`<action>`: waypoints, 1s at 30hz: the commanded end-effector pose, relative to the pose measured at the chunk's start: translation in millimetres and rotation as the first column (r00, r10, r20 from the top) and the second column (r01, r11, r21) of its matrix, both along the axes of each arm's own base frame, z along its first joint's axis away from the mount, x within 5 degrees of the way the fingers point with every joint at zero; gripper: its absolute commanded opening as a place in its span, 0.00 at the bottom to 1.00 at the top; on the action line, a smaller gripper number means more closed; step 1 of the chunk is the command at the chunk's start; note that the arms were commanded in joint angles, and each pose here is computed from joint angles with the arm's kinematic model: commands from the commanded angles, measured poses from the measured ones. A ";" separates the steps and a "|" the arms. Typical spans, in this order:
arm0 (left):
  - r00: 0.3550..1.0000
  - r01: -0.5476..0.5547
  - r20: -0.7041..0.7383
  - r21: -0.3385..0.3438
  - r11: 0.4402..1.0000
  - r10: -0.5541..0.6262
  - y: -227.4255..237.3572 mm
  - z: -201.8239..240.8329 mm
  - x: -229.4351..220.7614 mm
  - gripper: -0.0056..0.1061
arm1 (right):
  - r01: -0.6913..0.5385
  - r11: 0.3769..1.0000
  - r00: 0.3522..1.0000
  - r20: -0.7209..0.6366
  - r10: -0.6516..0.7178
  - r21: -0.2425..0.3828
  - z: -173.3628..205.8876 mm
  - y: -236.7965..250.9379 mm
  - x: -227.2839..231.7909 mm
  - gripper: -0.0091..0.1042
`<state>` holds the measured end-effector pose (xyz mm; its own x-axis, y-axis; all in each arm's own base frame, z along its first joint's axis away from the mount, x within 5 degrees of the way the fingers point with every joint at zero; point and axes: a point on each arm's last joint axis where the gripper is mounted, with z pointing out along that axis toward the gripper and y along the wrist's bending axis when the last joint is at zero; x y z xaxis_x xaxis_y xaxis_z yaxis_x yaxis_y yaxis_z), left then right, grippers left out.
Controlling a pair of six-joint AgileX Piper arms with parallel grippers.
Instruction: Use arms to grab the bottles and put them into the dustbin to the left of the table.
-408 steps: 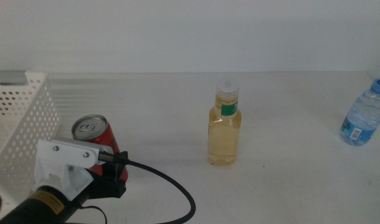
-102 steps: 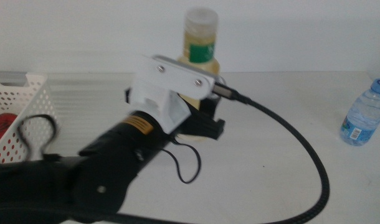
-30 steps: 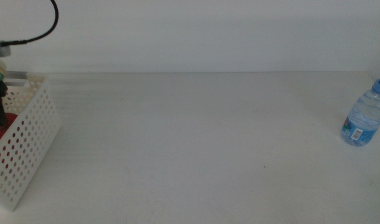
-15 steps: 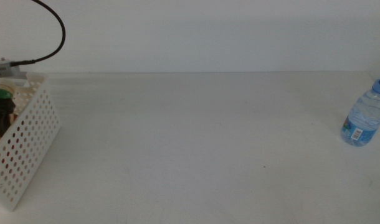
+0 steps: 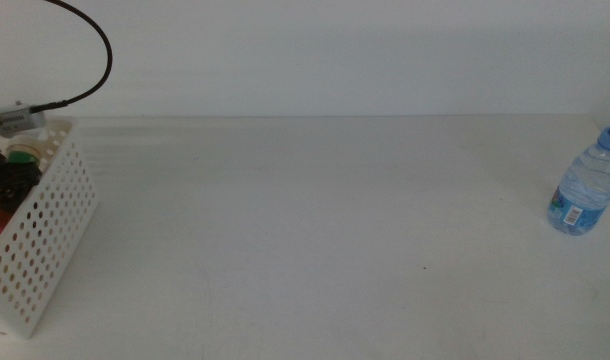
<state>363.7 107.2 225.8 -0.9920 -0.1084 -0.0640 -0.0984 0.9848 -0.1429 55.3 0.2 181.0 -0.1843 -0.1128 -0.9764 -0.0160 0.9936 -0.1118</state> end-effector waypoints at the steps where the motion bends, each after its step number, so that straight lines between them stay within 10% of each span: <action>1: 0.997 -0.013 0.076 -0.016 1.000 0.015 -5.1 29.1 -2.8 0.48 | 0.008 1.000 0.994 0.112 -0.006 -0.020 11.1 -0.7 -1.1 0.70; 6: 0.996 -0.013 0.089 0.003 1.000 0.013 -3.4 29.8 -1.5 0.86 | 0.008 1.000 0.994 0.112 -0.006 -0.020 11.1 -0.7 -1.1 0.70; 21: 0.954 -0.018 0.299 0.009 1.000 0.015 -58.1 117.7 -29.9 0.86 | 0.008 1.000 0.994 0.112 -0.006 -0.020 11.1 -0.7 -1.1 0.70; 30: 0.758 0.134 0.643 0.014 0.991 -0.111 -143.4 163.2 -67.0 0.86 | 0.008 1.000 0.994 0.112 -0.006 -0.020 11.1 -0.7 -1.1 0.70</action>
<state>308.7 -26.0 359.6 -0.8283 0.0226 -0.5598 0.1202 0.9831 -0.1381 55.3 0.2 181.0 -0.1843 -0.1128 -0.9764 -0.0160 0.9936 -0.1118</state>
